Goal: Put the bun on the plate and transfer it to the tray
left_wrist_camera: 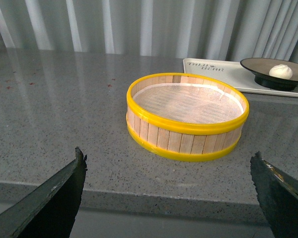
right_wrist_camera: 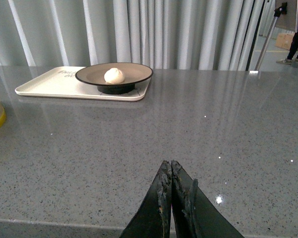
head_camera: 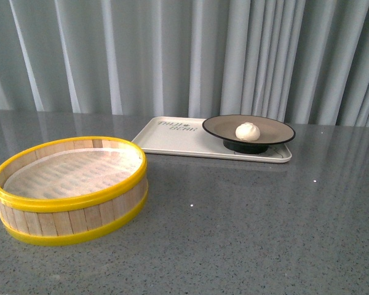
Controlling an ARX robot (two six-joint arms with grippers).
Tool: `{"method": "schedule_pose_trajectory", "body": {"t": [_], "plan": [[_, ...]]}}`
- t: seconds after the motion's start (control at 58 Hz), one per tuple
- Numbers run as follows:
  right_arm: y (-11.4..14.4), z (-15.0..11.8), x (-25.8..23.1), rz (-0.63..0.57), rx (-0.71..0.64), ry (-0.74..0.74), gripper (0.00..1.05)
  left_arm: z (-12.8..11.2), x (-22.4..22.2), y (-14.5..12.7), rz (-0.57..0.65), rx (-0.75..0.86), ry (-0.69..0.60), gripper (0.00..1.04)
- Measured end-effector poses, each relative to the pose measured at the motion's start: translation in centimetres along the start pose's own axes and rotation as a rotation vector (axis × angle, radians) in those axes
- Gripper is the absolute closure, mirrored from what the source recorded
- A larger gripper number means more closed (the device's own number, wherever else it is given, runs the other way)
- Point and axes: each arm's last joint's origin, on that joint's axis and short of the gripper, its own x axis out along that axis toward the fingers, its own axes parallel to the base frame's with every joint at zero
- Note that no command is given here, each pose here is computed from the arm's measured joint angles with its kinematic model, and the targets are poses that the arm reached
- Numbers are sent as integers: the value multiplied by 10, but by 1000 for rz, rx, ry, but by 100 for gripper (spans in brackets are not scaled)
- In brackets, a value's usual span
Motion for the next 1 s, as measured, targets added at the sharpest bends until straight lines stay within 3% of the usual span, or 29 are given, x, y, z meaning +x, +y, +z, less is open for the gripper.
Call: {"method": "schedule_pose_trajectory", "body": {"t": [0.224, 0.759, 1.0], "plan": [[0, 0, 0, 1, -1, 0, 102, 0, 0, 0, 0, 0, 0, 7], [0, 0, 0, 0, -1, 0, 7, 0, 0, 0, 0, 0, 0, 7], [0, 0, 0, 0, 0, 0, 8, 0, 0, 0, 0, 0, 0, 7]]}}
